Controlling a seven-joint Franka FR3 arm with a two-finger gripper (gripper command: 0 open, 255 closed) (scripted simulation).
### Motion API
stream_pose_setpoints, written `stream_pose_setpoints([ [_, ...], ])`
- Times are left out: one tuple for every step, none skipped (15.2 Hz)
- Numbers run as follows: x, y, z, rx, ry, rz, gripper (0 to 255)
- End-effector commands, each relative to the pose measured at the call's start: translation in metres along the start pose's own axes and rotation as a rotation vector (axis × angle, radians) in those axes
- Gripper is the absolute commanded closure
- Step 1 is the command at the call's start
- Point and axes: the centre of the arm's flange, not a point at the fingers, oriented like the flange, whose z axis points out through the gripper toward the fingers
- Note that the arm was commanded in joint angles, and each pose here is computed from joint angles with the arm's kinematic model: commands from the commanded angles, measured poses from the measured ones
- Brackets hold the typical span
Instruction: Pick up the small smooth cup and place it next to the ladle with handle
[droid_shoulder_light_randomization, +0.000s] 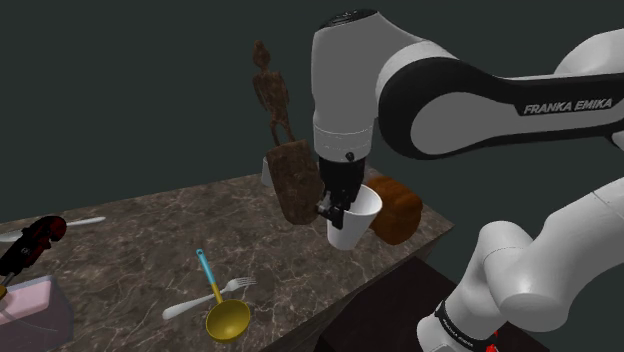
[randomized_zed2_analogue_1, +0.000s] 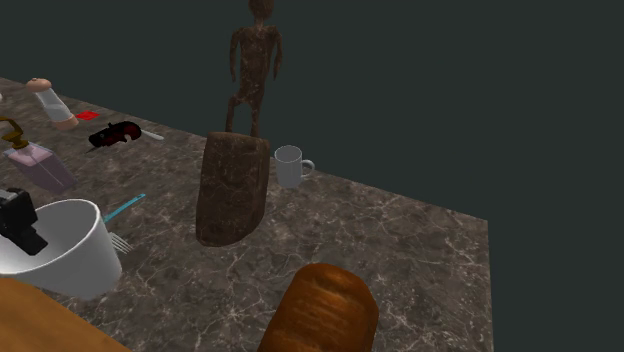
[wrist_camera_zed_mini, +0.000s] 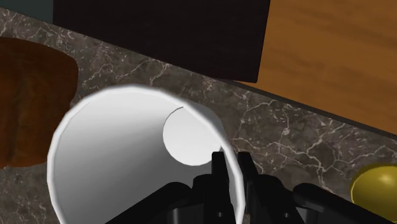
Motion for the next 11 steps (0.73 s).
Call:
stream_pose_setpoints([
  [0.001, -0.003, 0.009, 0.000, 0.001, 0.000, 255],
  [0.001, -0.004, 0.014, 0.000, 0.001, 0.000, 255],
  [0.002, -0.005, 0.020, 0.000, 0.001, 0.000, 255],
  [0.002, -0.006, 0.025, 0.000, 0.001, 0.000, 255],
  [0.003, -0.007, 0.030, 0.000, 0.001, 0.000, 255],
  [0.004, -0.008, 0.035, 0.000, 0.001, 0.000, 255],
  [0.004, -0.010, 0.040, 0.000, 0.001, 0.000, 255],
  [0.005, -0.011, 0.045, 0.000, 0.001, 0.000, 255],
  [0.006, -0.012, 0.050, 0.000, 0.001, 0.000, 255],
  [0.006, -0.013, 0.055, 0.000, 0.001, 0.000, 255],
  [0.007, -0.014, 0.060, 0.000, 0.001, 0.000, 255],
])
